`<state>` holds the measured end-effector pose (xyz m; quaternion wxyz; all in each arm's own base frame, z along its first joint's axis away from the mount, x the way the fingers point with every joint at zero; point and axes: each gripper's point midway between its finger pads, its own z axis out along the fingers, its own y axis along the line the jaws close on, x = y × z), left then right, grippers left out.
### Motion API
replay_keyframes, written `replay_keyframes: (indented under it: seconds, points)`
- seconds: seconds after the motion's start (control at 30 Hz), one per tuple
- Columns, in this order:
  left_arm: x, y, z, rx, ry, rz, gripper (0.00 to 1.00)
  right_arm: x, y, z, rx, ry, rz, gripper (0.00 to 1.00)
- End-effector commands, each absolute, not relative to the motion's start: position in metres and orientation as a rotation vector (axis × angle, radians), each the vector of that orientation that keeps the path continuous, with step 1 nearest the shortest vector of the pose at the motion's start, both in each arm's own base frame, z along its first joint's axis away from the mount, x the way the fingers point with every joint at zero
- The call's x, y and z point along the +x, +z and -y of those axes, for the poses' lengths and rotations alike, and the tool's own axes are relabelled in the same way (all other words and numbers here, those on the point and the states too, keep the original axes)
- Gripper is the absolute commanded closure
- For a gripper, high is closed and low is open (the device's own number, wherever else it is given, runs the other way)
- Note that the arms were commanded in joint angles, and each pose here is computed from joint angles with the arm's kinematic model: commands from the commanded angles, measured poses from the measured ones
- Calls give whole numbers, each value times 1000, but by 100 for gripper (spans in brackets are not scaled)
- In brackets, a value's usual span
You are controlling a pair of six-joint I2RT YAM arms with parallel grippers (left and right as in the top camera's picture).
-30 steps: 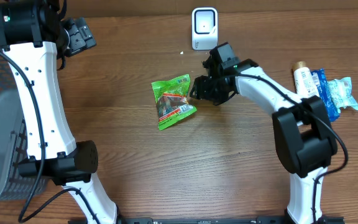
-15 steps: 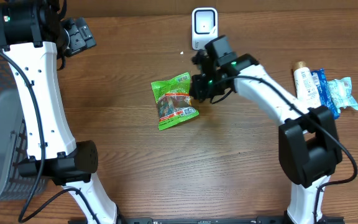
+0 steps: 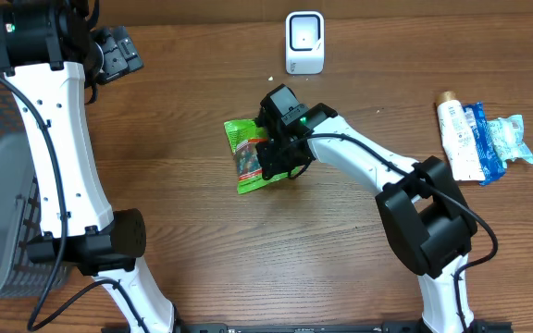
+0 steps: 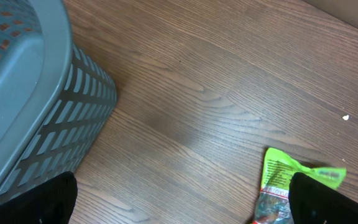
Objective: Scan the item barcode
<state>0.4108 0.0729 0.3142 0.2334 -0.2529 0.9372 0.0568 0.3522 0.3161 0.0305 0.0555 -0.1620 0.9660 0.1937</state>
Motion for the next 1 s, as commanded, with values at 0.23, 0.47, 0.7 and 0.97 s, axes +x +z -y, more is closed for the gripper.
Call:
replay_keyframes:
  seconds: [0.23, 0.47, 0.7, 0.97]
  points:
    - [408, 321, -73, -675, 155, -2561, 0, 358, 19, -290, -383, 373, -2975, 70]
    - [408, 321, -73, -675, 155, -2561, 0, 394, 102, -293, -614, 469, -2789, 55]
    - [408, 321, -73, -675, 155, -2561, 0, 449, 139, -294, -785, 450, -2510, 34]
    - [408, 321, -73, -675, 155, -2561, 0, 460, 77, -317, -877, 542, -2488, 33]
